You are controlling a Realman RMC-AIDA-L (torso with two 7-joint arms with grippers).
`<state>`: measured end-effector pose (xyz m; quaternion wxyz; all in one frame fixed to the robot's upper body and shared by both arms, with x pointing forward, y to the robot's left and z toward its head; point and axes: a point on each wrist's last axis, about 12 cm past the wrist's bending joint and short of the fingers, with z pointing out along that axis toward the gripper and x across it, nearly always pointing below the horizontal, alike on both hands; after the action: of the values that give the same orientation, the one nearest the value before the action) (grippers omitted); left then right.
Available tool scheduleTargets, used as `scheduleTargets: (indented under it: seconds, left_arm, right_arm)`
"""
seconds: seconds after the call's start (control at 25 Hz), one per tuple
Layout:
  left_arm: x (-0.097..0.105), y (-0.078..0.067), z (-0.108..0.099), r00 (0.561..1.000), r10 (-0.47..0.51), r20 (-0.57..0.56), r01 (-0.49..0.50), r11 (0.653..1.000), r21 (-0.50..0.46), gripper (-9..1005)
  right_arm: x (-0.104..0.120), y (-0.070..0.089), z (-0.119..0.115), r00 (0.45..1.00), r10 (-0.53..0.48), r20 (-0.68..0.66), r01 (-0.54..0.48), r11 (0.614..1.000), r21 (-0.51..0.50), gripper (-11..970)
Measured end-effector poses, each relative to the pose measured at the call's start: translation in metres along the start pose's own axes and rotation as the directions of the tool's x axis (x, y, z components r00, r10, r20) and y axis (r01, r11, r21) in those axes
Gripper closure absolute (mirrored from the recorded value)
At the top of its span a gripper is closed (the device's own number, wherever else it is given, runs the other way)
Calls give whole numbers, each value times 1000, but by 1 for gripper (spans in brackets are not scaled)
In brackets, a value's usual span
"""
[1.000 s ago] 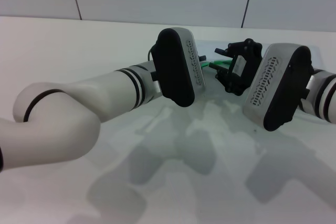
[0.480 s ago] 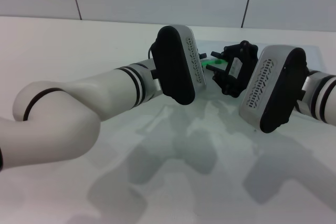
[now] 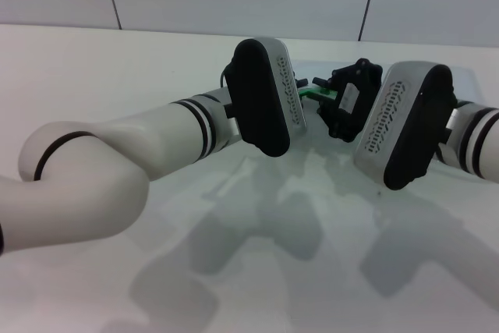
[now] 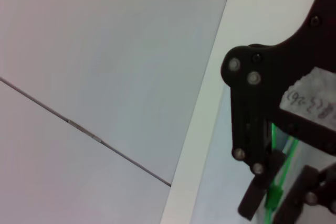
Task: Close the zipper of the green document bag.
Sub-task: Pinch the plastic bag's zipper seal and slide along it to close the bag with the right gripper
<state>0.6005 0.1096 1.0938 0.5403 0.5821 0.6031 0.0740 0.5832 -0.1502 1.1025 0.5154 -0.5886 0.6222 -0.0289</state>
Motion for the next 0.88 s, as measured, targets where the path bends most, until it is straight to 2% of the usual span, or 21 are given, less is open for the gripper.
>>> scheduleTargets:
  seconds: [0.48,0.88]
  left_arm:
    - [0,0,0,1000,1,0,-1,1000,0,871]
    - [2,0,0,1000,2,-8,-2,1000,2,866]
  right_arm:
    - [5,-2,0,1000,11,-14,-11,1000,11,877]
    - [12,-2,0,999,22,-34,-22,1000,10,872]
